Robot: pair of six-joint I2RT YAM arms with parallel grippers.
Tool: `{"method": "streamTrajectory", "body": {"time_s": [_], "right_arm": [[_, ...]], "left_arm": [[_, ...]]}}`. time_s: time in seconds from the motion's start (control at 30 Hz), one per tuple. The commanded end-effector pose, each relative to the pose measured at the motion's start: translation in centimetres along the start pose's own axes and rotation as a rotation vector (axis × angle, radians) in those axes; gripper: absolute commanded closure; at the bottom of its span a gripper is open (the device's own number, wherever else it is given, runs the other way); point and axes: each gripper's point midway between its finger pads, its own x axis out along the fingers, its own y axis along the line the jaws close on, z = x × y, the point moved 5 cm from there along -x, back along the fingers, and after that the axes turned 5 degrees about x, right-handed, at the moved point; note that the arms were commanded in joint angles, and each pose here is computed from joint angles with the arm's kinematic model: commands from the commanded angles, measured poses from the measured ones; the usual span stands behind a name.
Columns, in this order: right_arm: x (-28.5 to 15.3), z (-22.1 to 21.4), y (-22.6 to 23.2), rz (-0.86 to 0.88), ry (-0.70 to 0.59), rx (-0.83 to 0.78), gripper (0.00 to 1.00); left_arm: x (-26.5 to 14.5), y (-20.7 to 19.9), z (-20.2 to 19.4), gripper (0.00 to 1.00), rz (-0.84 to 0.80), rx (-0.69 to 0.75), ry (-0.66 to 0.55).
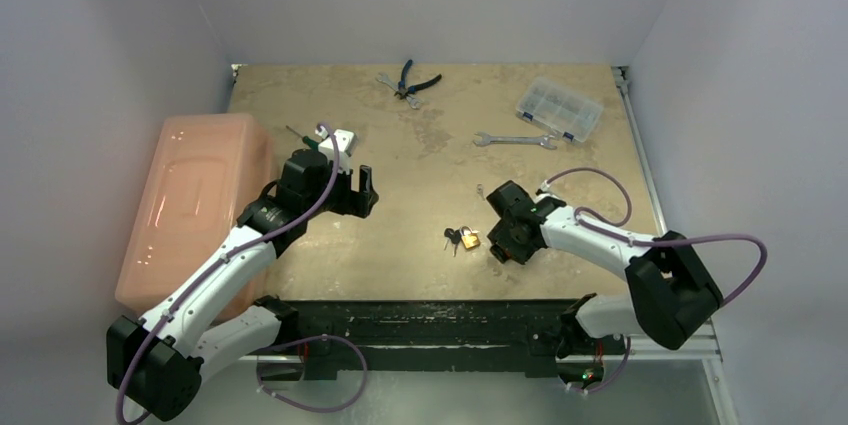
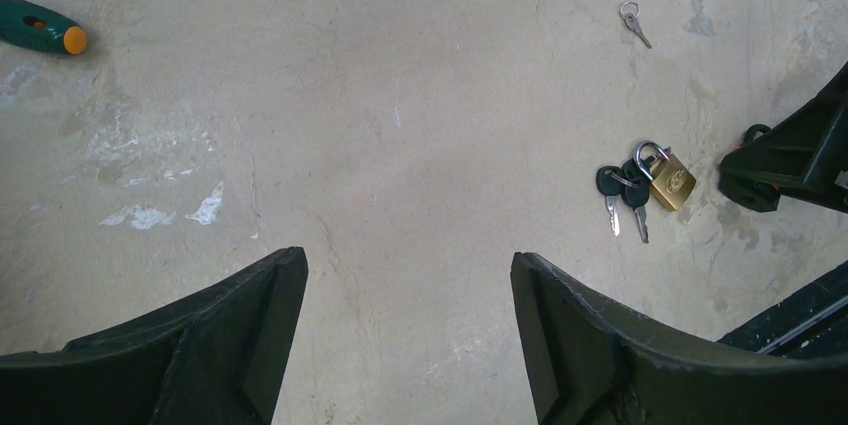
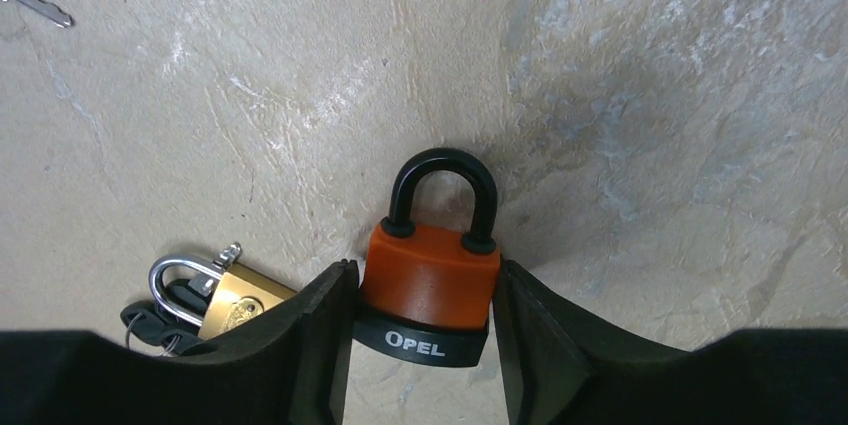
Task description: Unlock with the key
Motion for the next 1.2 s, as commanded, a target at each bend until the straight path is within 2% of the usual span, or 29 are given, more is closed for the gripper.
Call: {"method": "streamTrajectory", "body": {"time_s": [0.0, 0.07, 0.13, 0.2, 0.3, 0.37, 0.8, 1.07, 1.17], "right_arm": [[0.3, 0.0, 1.2, 0.033, -0.006, -0.03, 0.62], [-0.6, 0.7, 2.3, 0.081, -0.027, -0.094, 0.7], [-1.8, 1.4, 3.7, 0.147, -0.041, -0.163, 0.74], [-3.2, 2.1, 4.9, 0.216, -0.066, -0.211, 0.83], [-5.1, 3.1, 6.4, 0.33, -0.11, -0.267, 0.85], [-5.7, 3.7, 6.7, 0.34, -0.131, -0.291, 0.87], [-2.4, 7.8, 7.0, 0.268, -0.137, -0.283, 0.89], [1.3, 8.1, 7.4, 0.166, -0.119, -0.291, 0.87], [2.2, 7.9, 7.4, 0.147, -0.105, -0.277, 0.82]], "left_arm": [[-0.7, -0.2, 1.9, 0.21, 0.002, -0.009, -0.064], [-0.7, -0.2, 1.9, 0.21, 0.002, -0.008, -0.067], [-0.8, -0.2, 2.0, 0.21, 0.002, -0.007, -0.069], [-0.9, -0.3, 2.0, 0.22, -0.001, -0.006, -0.072], [-0.9, -0.3, 2.0, 0.22, -0.001, -0.007, -0.074], [-1.0, -0.3, 2.1, 0.22, -0.001, -0.006, -0.077], [-1.1, -0.4, 2.1, 0.22, -0.011, -0.003, -0.082], [-0.9, -0.1, 2.0, 0.22, 0.013, -0.001, -0.077], [-0.9, 0.0, 2.0, 0.22, 0.014, -0.001, -0.075]]}}
